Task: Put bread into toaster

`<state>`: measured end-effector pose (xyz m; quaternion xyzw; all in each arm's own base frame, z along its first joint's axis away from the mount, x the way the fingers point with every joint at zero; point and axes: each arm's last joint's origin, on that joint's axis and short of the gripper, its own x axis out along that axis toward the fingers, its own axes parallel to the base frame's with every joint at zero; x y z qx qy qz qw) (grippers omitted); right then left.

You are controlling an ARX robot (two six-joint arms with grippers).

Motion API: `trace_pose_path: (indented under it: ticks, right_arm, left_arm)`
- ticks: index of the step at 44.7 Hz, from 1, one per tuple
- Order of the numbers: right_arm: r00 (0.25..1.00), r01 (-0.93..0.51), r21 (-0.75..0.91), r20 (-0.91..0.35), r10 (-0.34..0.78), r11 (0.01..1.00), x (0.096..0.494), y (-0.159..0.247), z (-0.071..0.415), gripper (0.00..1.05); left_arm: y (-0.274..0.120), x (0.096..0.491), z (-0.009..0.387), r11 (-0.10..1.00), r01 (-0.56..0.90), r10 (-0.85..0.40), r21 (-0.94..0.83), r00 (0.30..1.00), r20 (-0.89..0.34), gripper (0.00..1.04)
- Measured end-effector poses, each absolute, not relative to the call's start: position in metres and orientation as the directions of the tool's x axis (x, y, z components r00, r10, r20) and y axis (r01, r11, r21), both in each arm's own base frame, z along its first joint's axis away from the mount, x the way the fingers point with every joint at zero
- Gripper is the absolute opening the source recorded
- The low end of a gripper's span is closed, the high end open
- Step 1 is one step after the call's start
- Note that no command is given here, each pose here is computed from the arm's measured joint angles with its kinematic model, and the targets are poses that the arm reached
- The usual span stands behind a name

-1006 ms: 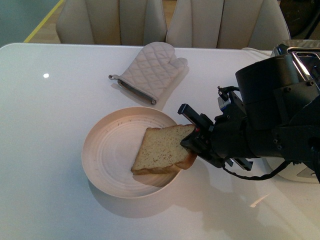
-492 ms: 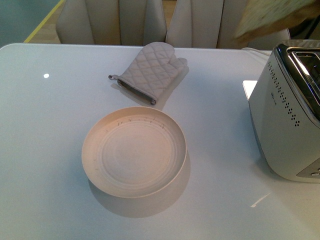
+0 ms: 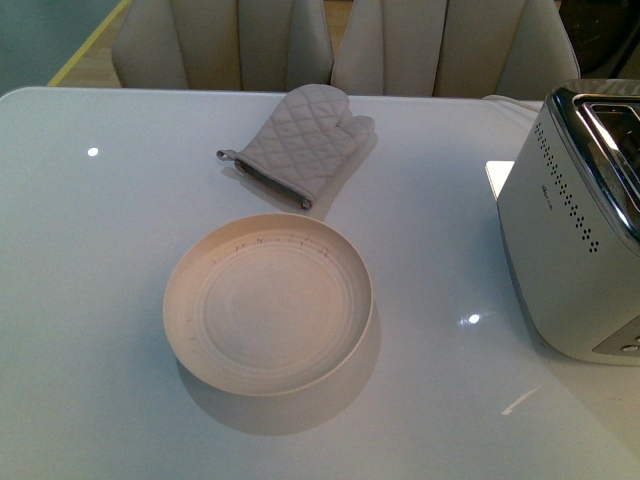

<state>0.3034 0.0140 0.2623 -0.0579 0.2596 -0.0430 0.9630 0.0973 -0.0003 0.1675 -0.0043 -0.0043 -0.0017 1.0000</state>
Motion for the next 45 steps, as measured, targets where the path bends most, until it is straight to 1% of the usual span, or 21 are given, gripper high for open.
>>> trace_pose_path:
  ticks: [5,8,16,18,23,26,31,35,37,41,45]
  right_arm:
    - [0.831,0.054,-0.154,-0.541,-0.130,0.987,0.301,0.014,0.250,0.03]
    - [0.810,0.044,-0.147,-0.574,-0.122,0.988,0.301,0.014,0.244,0.03]
    - [0.725,0.053,-0.138,-0.676,-0.133,0.989,0.300,0.017,0.222,0.03]
    - [0.689,0.061,-0.139,-0.710,-0.143,0.988,0.302,0.016,0.214,0.03]
    - [0.659,0.054,-0.136,-0.740,-0.138,0.989,0.314,0.017,0.205,0.04]
    - [0.647,0.049,-0.135,-0.751,-0.134,0.990,0.317,0.017,0.198,0.16]
    - [0.636,0.048,-0.132,-0.760,-0.132,0.990,0.320,0.018,0.190,0.30]
    - [0.653,0.065,-0.147,-0.741,-0.153,0.987,0.320,0.017,0.186,0.46]
    - [0.677,0.081,-0.160,-0.715,-0.172,0.984,0.319,0.016,0.191,0.54]
    - [0.753,0.105,-0.147,-0.635,-0.176,0.983,0.308,0.013,0.212,0.72]
    - [0.838,0.116,-0.107,-0.523,-0.156,0.987,0.285,0.009,0.240,0.89]
  left_arm:
    - [0.000,0.097,0.167,1.000,0.004,-0.003,-0.009,1.000,0.009,0.98]
    - [0.000,0.097,0.167,1.000,0.004,-0.003,-0.009,1.000,0.009,0.98]
    - [0.000,0.097,0.167,1.000,0.004,-0.003,-0.009,1.000,0.009,0.98]
    - [0.000,0.097,0.167,1.000,0.004,-0.003,-0.009,1.000,0.009,0.98]
    - [0.000,0.097,0.167,1.000,0.004,-0.003,-0.009,1.000,0.009,0.98]
    - [0.000,0.097,0.167,1.000,0.004,-0.003,-0.009,1.000,0.009,0.98]
    - [0.000,0.097,0.167,1.000,0.004,-0.003,-0.009,1.000,0.009,0.98]
    - [0.000,0.097,0.167,1.000,0.004,-0.003,-0.009,1.000,0.009,0.98]
    - [0.000,0.097,0.167,1.000,0.004,-0.003,-0.009,1.000,0.009,0.98]
    - [0.000,0.097,0.167,1.000,0.004,-0.003,-0.009,1.000,0.009,0.98]
    - [0.000,0.097,0.167,1.000,0.004,-0.003,-0.009,1.000,0.009,0.98]
